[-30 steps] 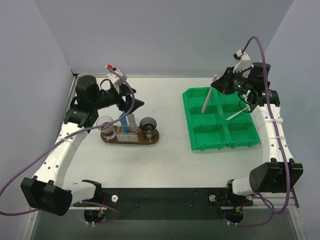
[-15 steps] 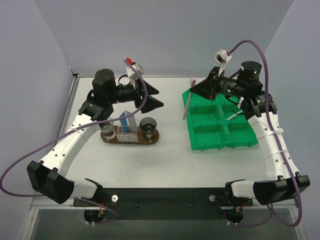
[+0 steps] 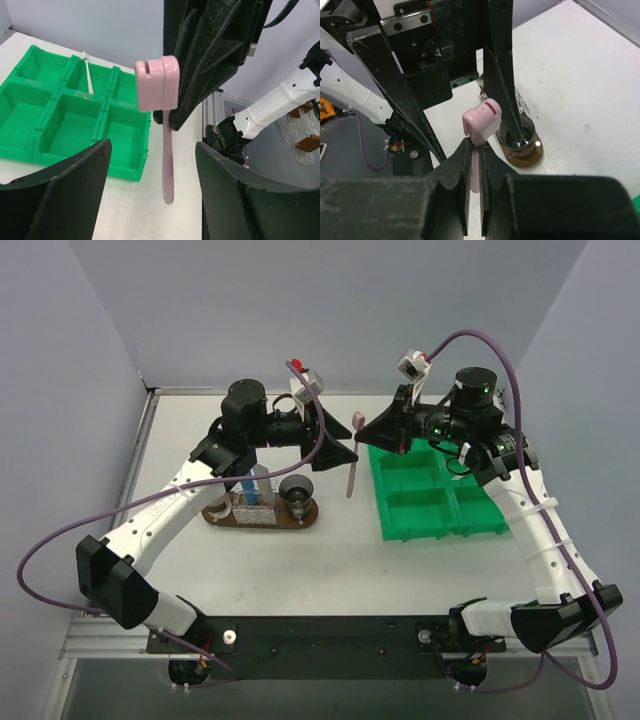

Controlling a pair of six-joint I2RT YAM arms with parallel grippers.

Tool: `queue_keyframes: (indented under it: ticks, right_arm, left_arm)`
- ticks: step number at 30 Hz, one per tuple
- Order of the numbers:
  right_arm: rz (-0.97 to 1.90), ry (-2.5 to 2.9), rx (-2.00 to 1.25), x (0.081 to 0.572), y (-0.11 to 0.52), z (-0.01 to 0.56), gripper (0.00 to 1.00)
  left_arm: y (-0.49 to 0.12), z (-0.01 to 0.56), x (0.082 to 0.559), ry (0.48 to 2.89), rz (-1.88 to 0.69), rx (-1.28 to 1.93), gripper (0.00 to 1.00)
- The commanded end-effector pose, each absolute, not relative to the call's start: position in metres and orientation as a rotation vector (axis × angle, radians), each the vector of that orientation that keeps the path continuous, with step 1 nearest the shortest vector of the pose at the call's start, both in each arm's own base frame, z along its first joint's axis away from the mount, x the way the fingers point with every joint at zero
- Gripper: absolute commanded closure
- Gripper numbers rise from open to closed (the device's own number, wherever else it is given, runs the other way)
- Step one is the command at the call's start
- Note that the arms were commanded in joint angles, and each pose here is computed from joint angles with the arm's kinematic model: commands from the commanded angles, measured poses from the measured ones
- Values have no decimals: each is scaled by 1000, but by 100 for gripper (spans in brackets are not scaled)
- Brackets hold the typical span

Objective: Prepare toiletry sets of a toothbrush and toothpaste on the tray

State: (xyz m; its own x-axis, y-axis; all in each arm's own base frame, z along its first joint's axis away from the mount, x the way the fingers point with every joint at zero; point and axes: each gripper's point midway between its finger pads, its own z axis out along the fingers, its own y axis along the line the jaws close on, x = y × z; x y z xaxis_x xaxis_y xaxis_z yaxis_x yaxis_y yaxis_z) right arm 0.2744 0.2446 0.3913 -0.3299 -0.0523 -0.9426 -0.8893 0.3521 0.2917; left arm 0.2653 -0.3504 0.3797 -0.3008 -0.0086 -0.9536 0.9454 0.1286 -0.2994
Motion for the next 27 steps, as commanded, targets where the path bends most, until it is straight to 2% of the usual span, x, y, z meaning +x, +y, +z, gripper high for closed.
queue_keyframes:
  ticks: [1,5,10,21,24,27]
  right_arm:
    - [1102,1541,-910,257,247,420,100]
    - [1099,1532,-910,255,248,420,100]
    - [1104,1537,-908,255,251,418,100]
    - [1100,1535,-912,254,255,418,100]
    - [1099,1535,-913,254,255,418,100]
    - [1093,1537,-913,254,255,416,100]
  left_arm:
    - [-359,414,262,1370,-1342,957,23]
    - [-361,415,261,1365,-1383,949,30]
    - [-363,416,259,1353,-1402,949,44]
    - [-366,410,253,1353,-1432,969,62]
    - [-366,409,252,1352,-1437,969,73]
    - [-366,407,252,1358,-1440,969,90]
